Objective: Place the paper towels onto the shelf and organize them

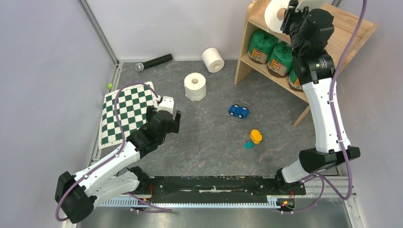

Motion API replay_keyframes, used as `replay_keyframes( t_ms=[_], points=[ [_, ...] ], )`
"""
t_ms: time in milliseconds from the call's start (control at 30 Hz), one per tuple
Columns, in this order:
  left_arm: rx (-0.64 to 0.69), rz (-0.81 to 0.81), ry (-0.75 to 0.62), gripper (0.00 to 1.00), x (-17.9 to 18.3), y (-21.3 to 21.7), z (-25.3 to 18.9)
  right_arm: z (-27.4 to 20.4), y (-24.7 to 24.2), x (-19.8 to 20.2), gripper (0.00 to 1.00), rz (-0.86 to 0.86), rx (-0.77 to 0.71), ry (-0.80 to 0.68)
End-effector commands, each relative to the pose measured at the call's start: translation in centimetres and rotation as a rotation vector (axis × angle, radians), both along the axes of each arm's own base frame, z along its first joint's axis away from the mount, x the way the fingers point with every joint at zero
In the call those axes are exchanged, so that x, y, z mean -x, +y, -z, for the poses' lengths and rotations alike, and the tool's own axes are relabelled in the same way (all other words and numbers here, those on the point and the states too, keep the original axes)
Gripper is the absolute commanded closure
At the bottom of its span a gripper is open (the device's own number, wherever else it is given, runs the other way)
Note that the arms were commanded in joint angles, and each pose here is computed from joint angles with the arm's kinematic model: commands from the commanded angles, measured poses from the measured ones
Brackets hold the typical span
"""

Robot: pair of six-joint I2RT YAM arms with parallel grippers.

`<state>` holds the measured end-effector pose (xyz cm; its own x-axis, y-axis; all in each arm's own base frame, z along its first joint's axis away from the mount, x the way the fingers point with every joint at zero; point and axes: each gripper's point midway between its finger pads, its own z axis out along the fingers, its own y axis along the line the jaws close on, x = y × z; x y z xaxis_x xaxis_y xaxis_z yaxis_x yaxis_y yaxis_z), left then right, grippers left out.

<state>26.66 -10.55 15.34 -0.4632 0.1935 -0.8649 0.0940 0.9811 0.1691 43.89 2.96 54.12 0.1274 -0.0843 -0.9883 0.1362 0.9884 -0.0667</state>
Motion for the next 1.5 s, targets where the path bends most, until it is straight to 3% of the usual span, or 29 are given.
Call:
replay_keyframes(
  t_ms=[0,300,433,767,1467],
  points=[
    [-0.021,-0.014,-0.049,0.0,-0.7,0.3,-0.8,-3.9,-0.4,0.5,0.83,-0.024,-0.061,-0.133],
    [-0.03,-0.011,-0.036,0.0,-0.9,0.1,-0.4,-4.2,-1.4,0.5,0.78,-0.012,-0.067,-0.149],
    [-0.035,-0.01,-0.03,0.0,-1.0,0.0,-0.2,-4.6,-1.4,0.9,0.83,-0.018,-0.069,-0.157],
    [-0.04,-0.007,-0.024,0.0,-1.0,-0.1,0.2,-6.0,-2.0,3.9,0.83,-0.021,-0.063,-0.193],
    [-0.038,0.001,-0.02,0.0,-1.1,-0.3,0.3,-3.7,-1.9,2.8,0.68,-0.023,-0.058,-0.117]
  ],
)
